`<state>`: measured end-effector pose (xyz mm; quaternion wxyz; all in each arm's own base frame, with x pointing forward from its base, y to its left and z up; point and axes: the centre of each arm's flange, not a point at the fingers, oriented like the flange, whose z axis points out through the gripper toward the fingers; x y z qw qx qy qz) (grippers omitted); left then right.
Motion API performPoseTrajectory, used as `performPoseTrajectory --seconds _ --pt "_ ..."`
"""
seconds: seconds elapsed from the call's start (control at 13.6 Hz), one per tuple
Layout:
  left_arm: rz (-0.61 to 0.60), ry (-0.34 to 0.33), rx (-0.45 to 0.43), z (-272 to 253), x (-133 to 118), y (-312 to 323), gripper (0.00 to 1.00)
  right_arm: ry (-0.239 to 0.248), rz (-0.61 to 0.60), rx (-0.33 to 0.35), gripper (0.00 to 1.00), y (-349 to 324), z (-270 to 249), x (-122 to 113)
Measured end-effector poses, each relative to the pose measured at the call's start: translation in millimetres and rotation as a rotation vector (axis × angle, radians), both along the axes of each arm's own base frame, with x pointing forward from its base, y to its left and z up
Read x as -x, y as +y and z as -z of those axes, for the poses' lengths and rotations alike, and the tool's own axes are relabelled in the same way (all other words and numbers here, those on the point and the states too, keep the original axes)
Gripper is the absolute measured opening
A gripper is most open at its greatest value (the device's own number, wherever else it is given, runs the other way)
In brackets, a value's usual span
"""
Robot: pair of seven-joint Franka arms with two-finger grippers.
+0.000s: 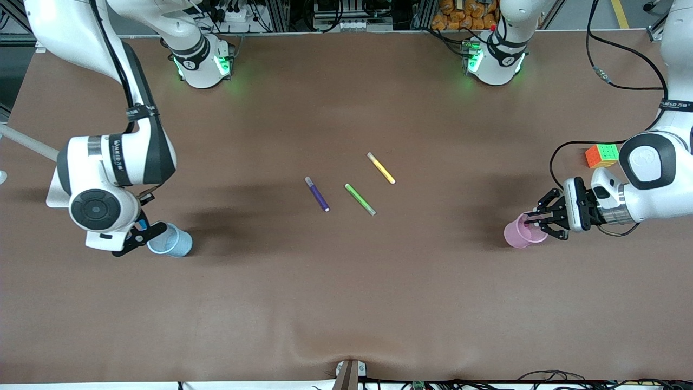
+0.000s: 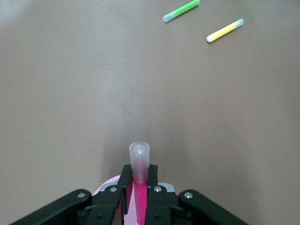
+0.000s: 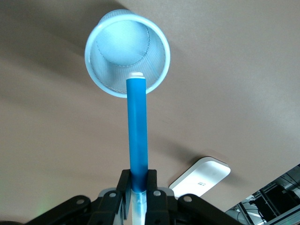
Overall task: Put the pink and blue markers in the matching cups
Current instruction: 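Lower the pink marker into the pink cup while the right gripper lowers blue, then open the left gripper over the pink cup while the right gripper releases blue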
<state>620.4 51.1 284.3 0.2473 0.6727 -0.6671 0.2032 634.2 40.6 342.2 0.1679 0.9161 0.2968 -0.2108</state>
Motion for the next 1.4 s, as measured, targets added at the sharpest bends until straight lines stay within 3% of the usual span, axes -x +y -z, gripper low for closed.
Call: performPoseTrajectory --seconds 0.29,0.37,0.88,1.18,1.4 --pt "0.002 -0.001 0.023 8.5 1.1 6.0 0.17 0.045 -0.060 0.055 0.17 -4.2 25.8 -2.5" --pt "-0.002 -0.003 0.023 8.3 1.1 8.5 0.22 0.058 -0.067 0.068 0.17 -5.0 34.6 -2.6" --pt "-0.008 0.017 0.060 -0.7 -0.2 14.8 0.98 0.094 -0.210 0.159 0.17 32.2 71.2 -3.3" --pt "-0.089 0.091 0.048 -49.5 -12.6 12.2 1.00 0.100 -0.297 0.164 0.17 31.8 75.7 -9.0" --pt "-0.186 0.181 0.005 -75.2 -10.8 -1.4 1.00 0.119 -0.370 0.221 0.17 41.8 87.3 -9.3"
